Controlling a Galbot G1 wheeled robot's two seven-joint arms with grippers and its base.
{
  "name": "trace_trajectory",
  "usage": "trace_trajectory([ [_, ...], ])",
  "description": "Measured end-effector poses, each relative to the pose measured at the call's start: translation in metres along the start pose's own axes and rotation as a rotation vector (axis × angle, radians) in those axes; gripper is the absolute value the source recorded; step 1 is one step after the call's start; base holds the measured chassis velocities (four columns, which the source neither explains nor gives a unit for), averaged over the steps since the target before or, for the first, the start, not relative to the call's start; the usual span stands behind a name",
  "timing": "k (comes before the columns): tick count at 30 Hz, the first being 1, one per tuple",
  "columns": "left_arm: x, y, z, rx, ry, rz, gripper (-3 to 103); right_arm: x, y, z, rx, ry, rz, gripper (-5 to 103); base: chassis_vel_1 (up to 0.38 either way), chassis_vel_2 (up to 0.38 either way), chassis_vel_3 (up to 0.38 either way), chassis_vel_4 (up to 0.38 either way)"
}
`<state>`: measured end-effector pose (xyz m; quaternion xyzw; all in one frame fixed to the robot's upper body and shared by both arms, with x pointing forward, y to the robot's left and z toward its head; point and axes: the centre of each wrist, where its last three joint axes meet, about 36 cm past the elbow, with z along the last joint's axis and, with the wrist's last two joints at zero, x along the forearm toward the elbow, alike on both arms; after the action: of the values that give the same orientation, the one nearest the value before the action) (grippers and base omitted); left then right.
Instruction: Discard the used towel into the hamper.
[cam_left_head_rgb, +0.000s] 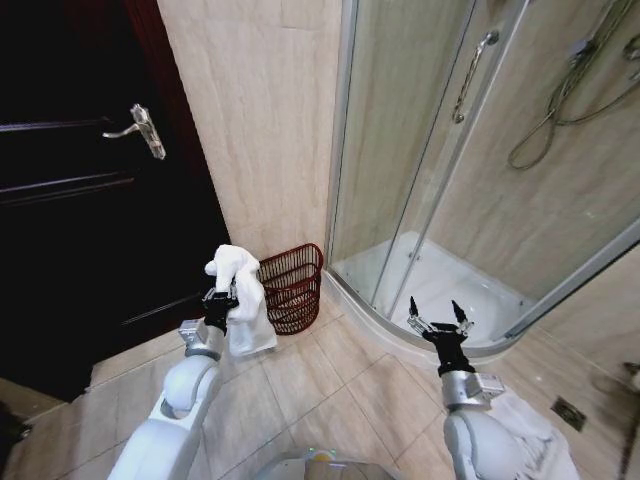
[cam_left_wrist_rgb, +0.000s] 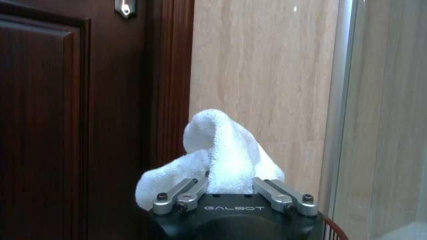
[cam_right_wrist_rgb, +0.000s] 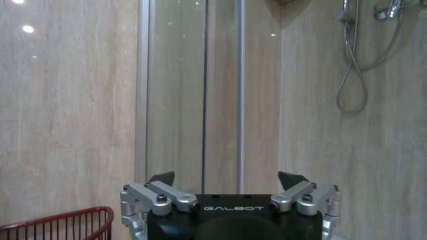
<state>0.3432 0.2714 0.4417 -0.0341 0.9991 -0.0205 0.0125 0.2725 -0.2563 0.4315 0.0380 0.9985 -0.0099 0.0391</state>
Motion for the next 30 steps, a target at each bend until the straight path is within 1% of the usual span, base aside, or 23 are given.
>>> trace_trajectory([
  [2,-0.004,0.002,0.004,0.015,-0.04,0.034,14,0.0,0.0,0.001,0.003,0.003,-0.002,100,0.0,0.0,0.0,0.0],
  [4,-0.008,0.004,0.001,0.014,-0.054,0.066,14,0.0,0.0,0.002,0.006,0.007,-0.002,100,0.0,0.0,0.0,0.0],
  [5,-0.008,0.004,0.001,0.014,-0.054,0.066,14,0.0,0.0,0.002,0.006,0.007,-0.002,100,0.0,0.0,0.0,0.0],
  [8,-0.018,0.006,-0.009,0.015,-0.076,0.124,14,0.001,0.0,0.004,0.007,0.013,-0.003,100,0.0,0.0,0.0,0.0],
  [9,-0.018,0.006,-0.009,0.015,-0.076,0.124,14,0.001,0.0,0.004,0.007,0.013,-0.003,100,0.0,0.0,0.0,0.0],
  [11,-0.029,0.004,-0.019,0.017,-0.102,0.18,14,0.0,0.0,0.007,0.006,0.02,-0.004,100,0.0,0.0,0.0,0.0],
  [12,-0.042,0.002,-0.024,0.014,-0.117,0.216,14,-0.001,-0.001,0.011,0.007,0.021,-0.004,100,0.0,0.0,0.0,0.0],
  [13,-0.042,0.002,-0.024,0.014,-0.117,0.216,14,-0.001,-0.001,0.011,0.007,0.021,-0.004,100,0.0,0.0,0.0,0.0],
  [14,-0.05,0.0,-0.027,0.013,-0.125,0.237,14,-0.002,-0.001,0.012,0.007,0.022,-0.005,100,0.0,0.0,0.0,0.0],
  [15,-0.07,-0.003,-0.035,0.008,-0.148,0.269,14,-0.003,-0.001,0.012,0.007,0.022,-0.006,100,0.0,0.0,0.0,0.0],
  [16,-0.082,-0.004,-0.041,0.006,-0.164,0.284,14,-0.003,0.0,0.013,0.006,0.023,-0.007,100,0.0,0.0,0.0,0.0],
  [17,-0.082,-0.004,-0.041,0.006,-0.164,0.284,14,-0.003,0.0,0.013,0.006,0.023,-0.007,100,0.0,0.0,0.0,0.0],
  [19,-0.117,-0.011,-0.057,0.017,-0.193,0.336,14,-0.003,0.001,0.013,0.004,0.025,-0.013,100,0.0,0.0,0.0,0.0],
  [20,-0.134,-0.013,-0.065,0.019,-0.195,0.359,14,-0.003,0.001,0.014,0.005,0.026,-0.015,100,0.0,0.0,0.0,0.0],
  [21,-0.134,-0.013,-0.065,0.019,-0.195,0.359,14,-0.003,0.001,0.014,0.005,0.026,-0.015,100,0.0,0.0,0.0,0.0],
  [23,-0.171,-0.02,-0.071,-0.01,-0.186,0.398,14,-0.003,-0.001,0.014,0.014,0.023,-0.014,100,0.0,0.0,0.0,0.0],
  [24,-0.183,-0.023,-0.071,-0.018,-0.181,0.41,14,-0.003,-0.002,0.015,0.016,0.023,-0.012,100,0.0,0.0,0.0,0.0],
  [25,-0.183,-0.023,-0.071,-0.018,-0.181,0.41,14,-0.003,-0.002,0.015,0.016,0.023,-0.012,100,0.0,0.0,0.0,0.0],
  [26,-0.203,-0.026,-0.069,-0.028,-0.174,0.424,14,-0.003,-0.004,0.016,0.02,0.021,-0.008,100,0.0,0.0,0.0,0.0],
  [28,-0.231,-0.032,-0.066,-0.043,-0.167,0.445,14,-0.004,-0.005,0.016,0.024,0.015,-0.004,100,0.0,0.0,0.0,0.0],
  [29,-0.231,-0.032,-0.066,-0.043,-0.167,0.445,14,-0.004,-0.005,0.016,0.024,0.015,-0.004,100,0.0,0.0,0.0,0.0],
  [30,-0.243,-0.033,-0.068,-0.049,-0.169,0.447,14,-0.005,-0.005,0.016,0.025,0.012,-0.003,100,0.0,0.0,0.0,0.0],
])
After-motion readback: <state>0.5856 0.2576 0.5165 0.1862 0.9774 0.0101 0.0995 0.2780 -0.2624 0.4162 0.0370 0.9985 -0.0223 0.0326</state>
